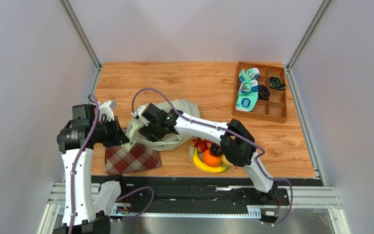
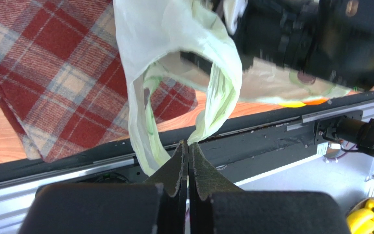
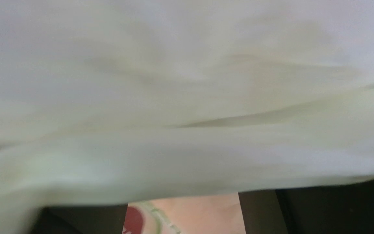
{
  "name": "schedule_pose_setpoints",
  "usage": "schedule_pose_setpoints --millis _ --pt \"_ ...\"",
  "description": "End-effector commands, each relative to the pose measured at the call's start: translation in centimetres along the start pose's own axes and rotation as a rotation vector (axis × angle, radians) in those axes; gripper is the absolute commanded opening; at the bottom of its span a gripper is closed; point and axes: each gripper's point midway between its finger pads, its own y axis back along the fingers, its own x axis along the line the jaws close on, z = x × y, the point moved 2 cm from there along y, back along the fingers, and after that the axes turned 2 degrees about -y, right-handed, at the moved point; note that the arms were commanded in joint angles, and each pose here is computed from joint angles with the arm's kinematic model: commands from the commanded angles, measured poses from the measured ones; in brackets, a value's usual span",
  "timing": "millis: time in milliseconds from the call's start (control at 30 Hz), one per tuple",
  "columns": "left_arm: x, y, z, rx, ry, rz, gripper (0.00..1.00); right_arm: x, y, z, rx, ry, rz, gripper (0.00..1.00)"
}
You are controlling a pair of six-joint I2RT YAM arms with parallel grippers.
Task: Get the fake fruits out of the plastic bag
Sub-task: Adjust the plastic bag at the center of the board.
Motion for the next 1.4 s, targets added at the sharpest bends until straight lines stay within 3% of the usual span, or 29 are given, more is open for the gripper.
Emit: schedule_pose_setpoints --millis 0,133,300,467,700,767,867,1033,1200,1367 --pt "-0.9 0.7 0.0 -0.025 -0.054 -0.044 0.0 -2.7 -0.2 2.9 -0.101 -0.054 -0.167 0.72" --pt "-2.6 3.2 0.3 -0.062 -0.129 -0.077 0.0 -3.7 1.3 2.8 -0.105 -0.073 -0.161 0.72" --pt "-3.9 2.8 -0.8 -0.035 -0.13 -0.189 0.0 -4.5 2.7 2.4 -0.101 -0.094 -0.124 0.72" --pt "-2.9 2.6 -1.0 -0.038 -0.136 -0.119 0.0 -6.8 3.3 3.1 -0.114 -0.157 -0.133 0.72" --pt "-6.0 4.4 -1.3 -0.051 -0.207 -0.286 0.0 -8.1 3.4 2.1 -0.07 -0.253 -0.081 0.72" --pt "-6.5 5.1 -1.6 -0.045 -0.225 -0.305 0.0 -5.7 4.7 3.3 -0.084 -0.281 0.17 0.71" --pt "-7.9 6.7 -1.1 -0.094 -0.281 -0.351 0.0 -5.1 7.0 3.8 -0.107 -0.311 0.342 0.71" --pt "-8.1 6.5 -1.5 -0.07 -0.265 -0.383 0.0 -8.0 4.1 3.2 -0.093 -0.409 0.197 0.65" --pt "-8.1 5.9 -1.3 -0.064 -0.241 -0.399 0.0 -6.1 2.1 3.3 -0.084 -0.341 0.174 0.62" --pt "-8.0 5.6 -1.6 -0.055 -0.236 -0.405 0.0 -6.6 -0.5 2.4 -0.074 -0.363 0.02 0.64"
